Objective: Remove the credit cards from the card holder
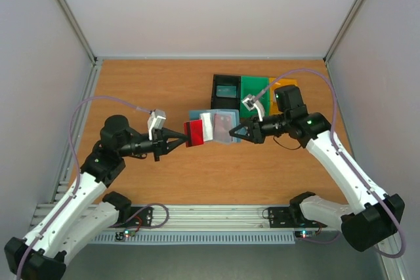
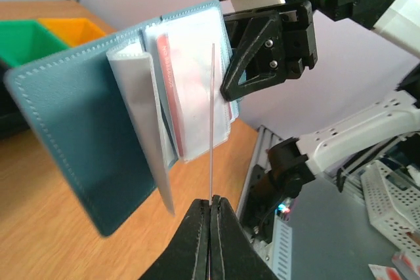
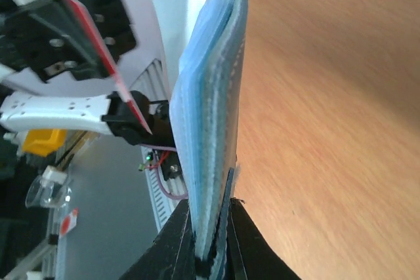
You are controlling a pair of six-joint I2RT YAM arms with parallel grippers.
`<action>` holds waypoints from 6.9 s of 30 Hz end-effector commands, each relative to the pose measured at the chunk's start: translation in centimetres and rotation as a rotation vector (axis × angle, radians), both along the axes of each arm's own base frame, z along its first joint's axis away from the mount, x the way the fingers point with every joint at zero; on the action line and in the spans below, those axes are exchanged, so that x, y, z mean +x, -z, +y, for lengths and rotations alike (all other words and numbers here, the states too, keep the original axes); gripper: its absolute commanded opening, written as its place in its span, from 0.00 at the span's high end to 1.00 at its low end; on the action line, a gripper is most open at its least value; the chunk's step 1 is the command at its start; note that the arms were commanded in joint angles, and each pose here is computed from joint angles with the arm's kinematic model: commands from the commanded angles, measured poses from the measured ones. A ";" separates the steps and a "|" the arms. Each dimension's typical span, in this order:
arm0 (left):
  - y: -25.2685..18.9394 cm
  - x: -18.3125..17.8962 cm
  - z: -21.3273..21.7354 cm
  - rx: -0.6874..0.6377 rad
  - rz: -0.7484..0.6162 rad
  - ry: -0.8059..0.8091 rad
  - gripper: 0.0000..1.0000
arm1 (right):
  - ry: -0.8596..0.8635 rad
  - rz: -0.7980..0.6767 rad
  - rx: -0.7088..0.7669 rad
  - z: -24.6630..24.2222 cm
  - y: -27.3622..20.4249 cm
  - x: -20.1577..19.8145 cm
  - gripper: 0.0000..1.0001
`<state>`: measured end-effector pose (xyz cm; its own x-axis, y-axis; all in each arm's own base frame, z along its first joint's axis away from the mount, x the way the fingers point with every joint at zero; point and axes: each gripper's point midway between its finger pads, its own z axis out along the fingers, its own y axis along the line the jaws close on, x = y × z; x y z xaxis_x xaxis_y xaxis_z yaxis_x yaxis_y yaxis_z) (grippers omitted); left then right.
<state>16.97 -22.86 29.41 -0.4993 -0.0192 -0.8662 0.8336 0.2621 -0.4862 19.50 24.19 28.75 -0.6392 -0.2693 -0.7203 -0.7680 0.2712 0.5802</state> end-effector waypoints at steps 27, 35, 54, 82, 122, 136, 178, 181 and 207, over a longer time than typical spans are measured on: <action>-4.3 -2.1 0.5 -0.064 -0.316 0.078 1.00 | 0.269 0.928 -0.274 -1.7 23.2 -0.2 0.93; -5.9 -2.5 0.5 -0.087 -0.386 0.084 1.00 | 0.492 0.702 -0.492 -6.7 19.6 1.3 0.51; -9.6 -5.5 -0.1 -0.190 -0.508 0.191 1.00 | -0.115 -0.556 0.178 6.5 -12.3 -7.4 0.04; -3.9 2.2 2.7 -0.053 -0.360 -0.293 0.01 | 0.370 -1.727 -0.347 1.4 -18.5 3.1 0.99; 4.8 5.1 7.0 -0.002 -0.176 -0.541 0.01 | 0.271 -1.010 -1.025 -7.2 -3.5 16.2 0.99; 4.8 5.0 7.3 -0.020 -0.177 -0.552 0.01 | 0.167 -0.422 -1.309 -13.6 11.2 24.2 0.99; 4.9 5.1 7.5 -0.023 -0.188 -0.570 0.01 | -0.164 -0.785 -1.542 -13.1 23.0 34.1 0.96; 4.8 5.1 7.5 -0.025 -0.191 -0.568 0.01 | -0.157 -0.782 -1.558 -13.5 23.3 34.4 0.95; 4.8 4.9 7.4 -0.029 -0.192 -0.560 0.01 | 0.011 -0.678 -1.495 -14.2 17.4 32.0 0.38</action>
